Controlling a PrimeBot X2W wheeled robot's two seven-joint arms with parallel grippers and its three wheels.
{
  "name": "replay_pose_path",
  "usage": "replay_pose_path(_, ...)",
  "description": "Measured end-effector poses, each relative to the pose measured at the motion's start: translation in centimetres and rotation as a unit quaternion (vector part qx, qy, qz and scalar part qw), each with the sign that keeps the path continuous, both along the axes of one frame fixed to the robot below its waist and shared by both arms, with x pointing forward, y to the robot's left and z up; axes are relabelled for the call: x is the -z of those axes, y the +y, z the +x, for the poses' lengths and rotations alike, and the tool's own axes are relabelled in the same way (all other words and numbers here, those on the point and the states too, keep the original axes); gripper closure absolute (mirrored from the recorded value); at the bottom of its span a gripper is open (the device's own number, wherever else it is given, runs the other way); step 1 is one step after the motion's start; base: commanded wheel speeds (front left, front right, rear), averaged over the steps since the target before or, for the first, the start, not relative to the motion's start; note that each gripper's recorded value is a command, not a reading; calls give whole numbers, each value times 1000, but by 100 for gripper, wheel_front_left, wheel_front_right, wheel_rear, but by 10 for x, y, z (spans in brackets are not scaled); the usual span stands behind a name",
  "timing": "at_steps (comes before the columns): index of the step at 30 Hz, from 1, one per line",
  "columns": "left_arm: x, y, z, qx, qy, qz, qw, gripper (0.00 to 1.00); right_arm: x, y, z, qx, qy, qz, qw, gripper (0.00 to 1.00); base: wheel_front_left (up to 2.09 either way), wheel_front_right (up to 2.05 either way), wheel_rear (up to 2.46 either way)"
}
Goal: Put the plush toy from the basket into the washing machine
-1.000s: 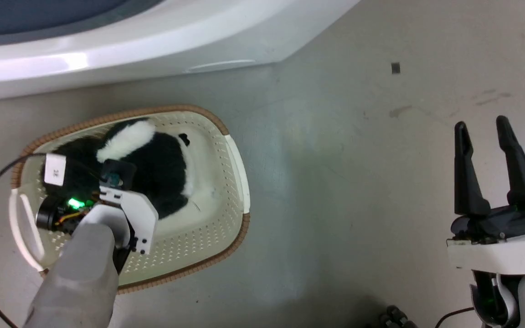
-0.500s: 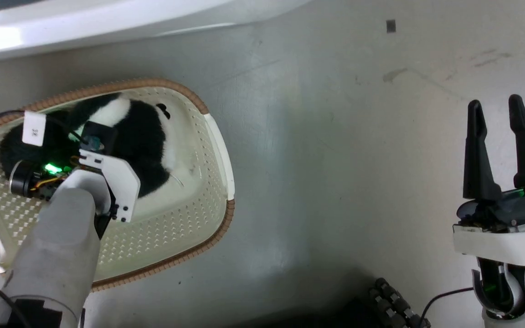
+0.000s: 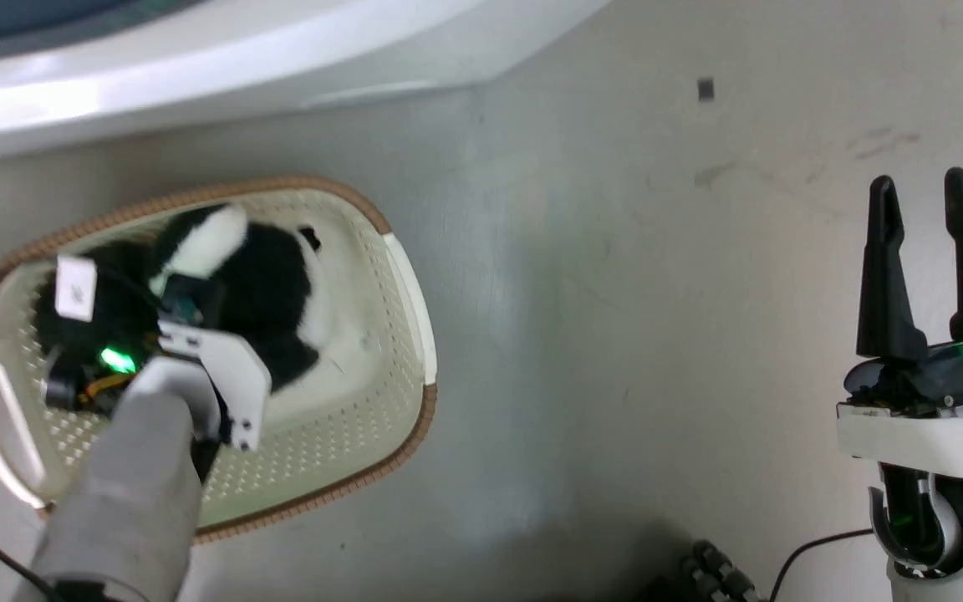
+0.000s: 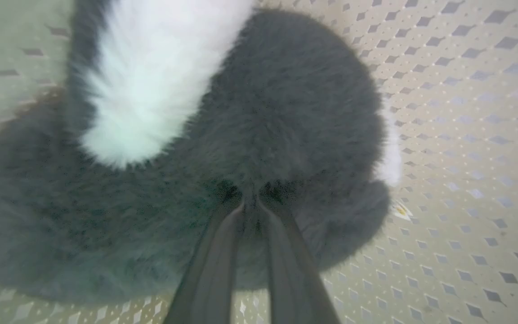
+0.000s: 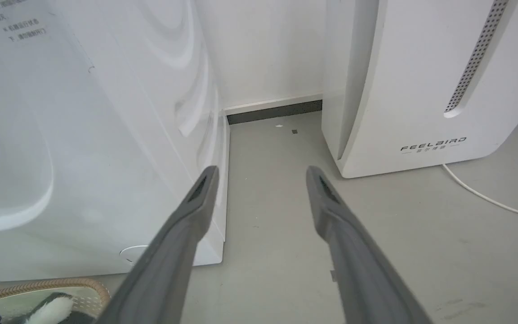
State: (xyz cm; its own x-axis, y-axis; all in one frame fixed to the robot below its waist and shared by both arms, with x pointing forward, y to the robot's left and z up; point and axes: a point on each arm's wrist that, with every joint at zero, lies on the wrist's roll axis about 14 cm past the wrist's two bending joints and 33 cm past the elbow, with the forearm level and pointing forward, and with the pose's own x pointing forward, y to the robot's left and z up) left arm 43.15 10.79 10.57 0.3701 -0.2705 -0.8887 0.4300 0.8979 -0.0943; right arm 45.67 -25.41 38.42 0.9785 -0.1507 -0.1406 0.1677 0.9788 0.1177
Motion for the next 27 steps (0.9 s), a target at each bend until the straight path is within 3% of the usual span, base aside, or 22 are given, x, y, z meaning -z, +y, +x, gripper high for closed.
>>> replay_pose_path(17,-104,2,-21,-61,-98,-44,992,100,-84,17,-14,-22,-91,3,996,0,0,0,0)
replay_pose_path(27,-173,12,-19,-97,-208,-80,970,100,-107,41,-25,-53,-116,13,992,0,0,0,0)
